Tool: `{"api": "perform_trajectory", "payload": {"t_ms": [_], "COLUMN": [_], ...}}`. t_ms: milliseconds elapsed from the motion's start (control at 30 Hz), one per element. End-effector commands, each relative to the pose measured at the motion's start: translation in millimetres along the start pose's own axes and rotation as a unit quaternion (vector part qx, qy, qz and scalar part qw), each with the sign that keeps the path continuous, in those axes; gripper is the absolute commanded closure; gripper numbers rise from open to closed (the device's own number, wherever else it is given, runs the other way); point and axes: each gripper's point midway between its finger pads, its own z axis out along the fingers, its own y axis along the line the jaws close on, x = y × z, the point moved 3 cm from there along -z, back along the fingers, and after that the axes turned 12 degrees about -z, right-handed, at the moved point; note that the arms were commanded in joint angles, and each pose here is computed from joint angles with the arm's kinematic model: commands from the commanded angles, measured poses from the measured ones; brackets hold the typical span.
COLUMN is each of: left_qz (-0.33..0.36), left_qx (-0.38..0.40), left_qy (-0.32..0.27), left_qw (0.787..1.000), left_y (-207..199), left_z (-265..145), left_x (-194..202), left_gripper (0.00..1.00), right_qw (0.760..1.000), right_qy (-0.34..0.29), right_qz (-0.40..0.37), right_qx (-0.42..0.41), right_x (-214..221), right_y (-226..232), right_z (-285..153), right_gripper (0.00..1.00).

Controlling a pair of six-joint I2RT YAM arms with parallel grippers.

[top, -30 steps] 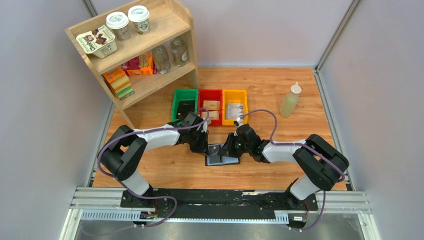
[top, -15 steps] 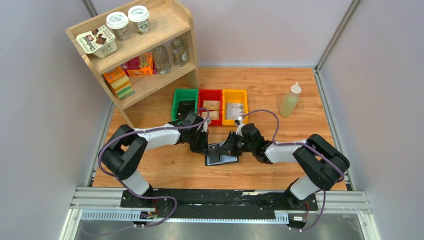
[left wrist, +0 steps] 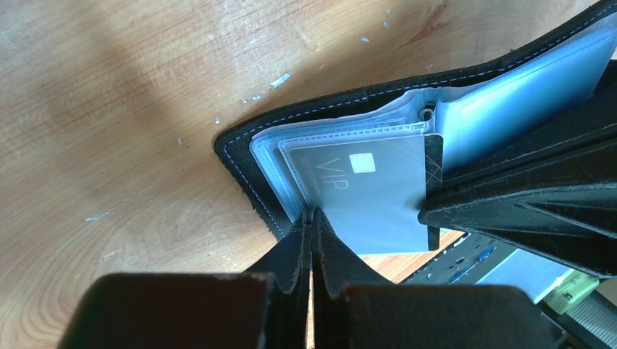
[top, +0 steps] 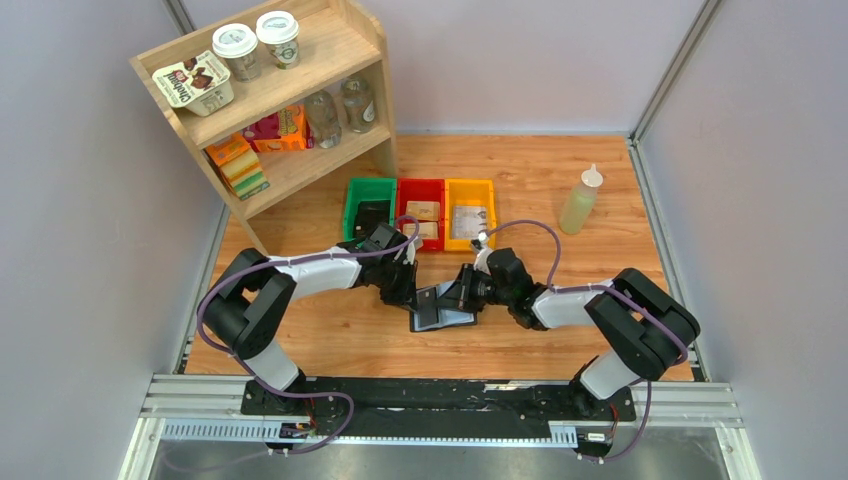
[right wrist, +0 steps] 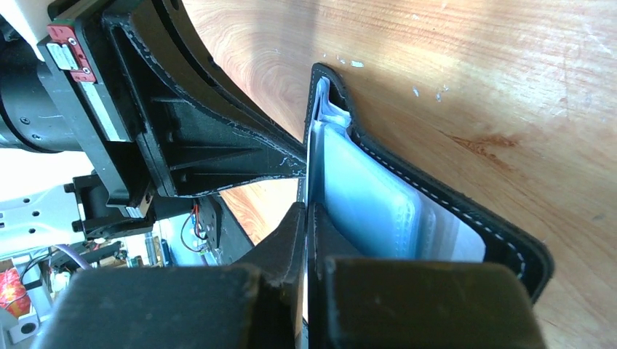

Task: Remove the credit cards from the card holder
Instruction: Remove the credit card from the card holder.

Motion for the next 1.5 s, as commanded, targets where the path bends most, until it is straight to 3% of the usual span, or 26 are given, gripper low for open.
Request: {"api": "perform_trajectory", "payload": {"t_ms": [0,533,700,833,1267,1467], "left_qz": [0.002,0.008,0.006,0.005,0.006,0.007], "left_qx": [-0.059,-0.058,-0.056,-0.057,-0.057,-0.056], "left_qy": [0.026,0.027,0.030,0.028,0.027,0.026], "left_qw": [0.998,0.998,0.998,0.998,0.998,0.998], "left_y": [30,30,30,30,30,30], "left_z": [17,17,18,17,17,16], "left_x": [16,15,16,16,16,16], "left_gripper": [1.00,1.00,1.00,1.00,1.00,1.00], "right_qw": [0.996,0.999,1.000,1.000,0.999,0.998], "right_qy": [-0.024,-0.014,0.003,0.019,0.042,0.035], "right_qz": [-0.027,-0.022,-0.007,-0.001,0.007,0.015], "right_qx": [-0.078,-0.041,-0.026,-0.004,0.010,0.050], "right_x": [-16,-23,-20,-14,-6,-6], "right_y": [33,6,-1,-9,-17,-26], "right_z": [-7,-23,-15,-11,-1,-5], "right_gripper": [1.00,1.00,0.78,0.75,0.79,0.76]}}
